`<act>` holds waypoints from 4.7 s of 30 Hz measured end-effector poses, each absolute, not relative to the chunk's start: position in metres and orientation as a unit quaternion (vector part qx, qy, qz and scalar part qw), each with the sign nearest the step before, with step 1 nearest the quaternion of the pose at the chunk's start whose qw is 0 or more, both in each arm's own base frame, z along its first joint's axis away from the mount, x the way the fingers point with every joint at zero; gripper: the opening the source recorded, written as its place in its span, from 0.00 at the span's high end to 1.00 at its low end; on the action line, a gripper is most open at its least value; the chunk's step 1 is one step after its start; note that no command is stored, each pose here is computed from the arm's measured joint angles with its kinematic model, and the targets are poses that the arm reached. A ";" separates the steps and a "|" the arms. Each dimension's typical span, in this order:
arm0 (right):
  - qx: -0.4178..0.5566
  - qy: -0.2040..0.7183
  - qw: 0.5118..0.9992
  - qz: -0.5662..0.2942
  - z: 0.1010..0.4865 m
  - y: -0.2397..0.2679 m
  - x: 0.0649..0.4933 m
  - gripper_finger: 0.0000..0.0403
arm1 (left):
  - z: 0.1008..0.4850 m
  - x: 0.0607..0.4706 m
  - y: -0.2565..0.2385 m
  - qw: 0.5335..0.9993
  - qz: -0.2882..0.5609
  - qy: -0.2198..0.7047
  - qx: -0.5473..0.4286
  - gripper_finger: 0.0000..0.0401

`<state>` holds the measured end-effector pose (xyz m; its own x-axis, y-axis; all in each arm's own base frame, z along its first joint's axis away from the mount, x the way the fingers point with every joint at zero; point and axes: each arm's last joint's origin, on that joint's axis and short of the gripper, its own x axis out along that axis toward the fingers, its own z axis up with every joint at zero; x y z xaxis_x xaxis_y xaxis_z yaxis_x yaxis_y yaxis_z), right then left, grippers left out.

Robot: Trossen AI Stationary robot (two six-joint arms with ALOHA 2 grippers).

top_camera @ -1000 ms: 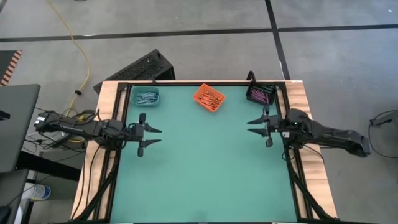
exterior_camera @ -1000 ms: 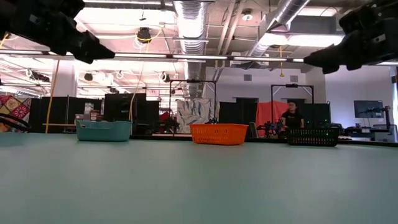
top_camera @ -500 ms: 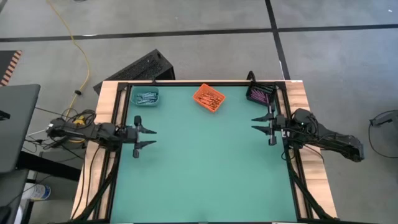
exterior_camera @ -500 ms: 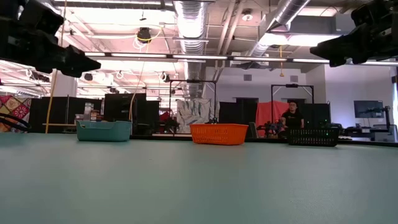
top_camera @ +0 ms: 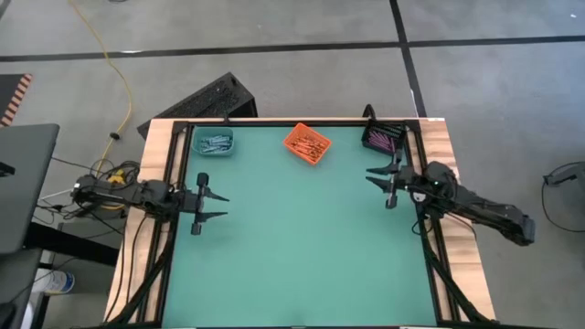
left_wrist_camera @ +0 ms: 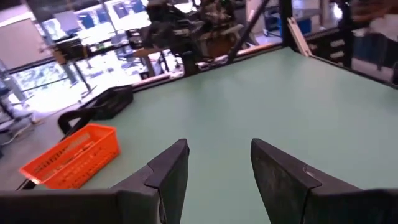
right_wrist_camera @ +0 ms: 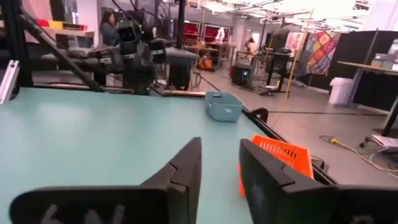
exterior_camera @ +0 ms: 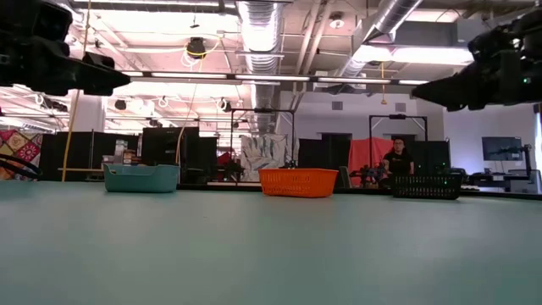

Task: Sort crayons
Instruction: Return to Home Position

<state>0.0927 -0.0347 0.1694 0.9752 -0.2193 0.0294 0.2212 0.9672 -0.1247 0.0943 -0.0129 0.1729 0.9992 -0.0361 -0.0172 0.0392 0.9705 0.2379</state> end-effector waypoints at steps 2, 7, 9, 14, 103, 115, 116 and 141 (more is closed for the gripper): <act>-0.067 -0.016 0.992 -0.110 0.171 -0.036 0.093 0.72 | 0.173 0.094 -0.013 0.992 -0.023 0.007 0.128 0.59; -0.088 -0.039 0.986 -0.134 0.176 -0.038 0.091 0.75 | 0.173 0.094 -0.013 0.990 -0.022 0.007 0.139 0.59; -0.080 -0.032 0.987 -0.135 0.174 -0.038 0.091 0.75 | 0.173 0.094 -0.013 0.990 -0.023 0.007 0.137 0.59; -0.029 -0.043 0.997 -0.056 0.175 -0.034 0.092 0.75 | 0.173 0.094 -0.014 0.992 -0.032 0.003 0.126 0.59; 0.011 -0.034 0.999 -0.016 0.172 -0.032 0.092 0.75 | 0.171 0.094 -0.015 0.998 -0.060 0.013 0.024 0.59; 0.011 -0.034 0.999 -0.016 0.172 -0.032 0.092 0.75 | 0.171 0.094 -0.015 0.998 -0.060 0.013 0.022 0.59; 0.011 -0.034 0.999 -0.016 0.172 -0.032 0.092 0.75 | 0.171 0.094 -0.015 0.998 -0.060 0.013 0.023 0.59; 0.011 -0.034 0.999 -0.016 0.172 -0.032 0.092 0.75 | 0.171 0.094 -0.015 0.998 -0.060 0.013 0.022 0.59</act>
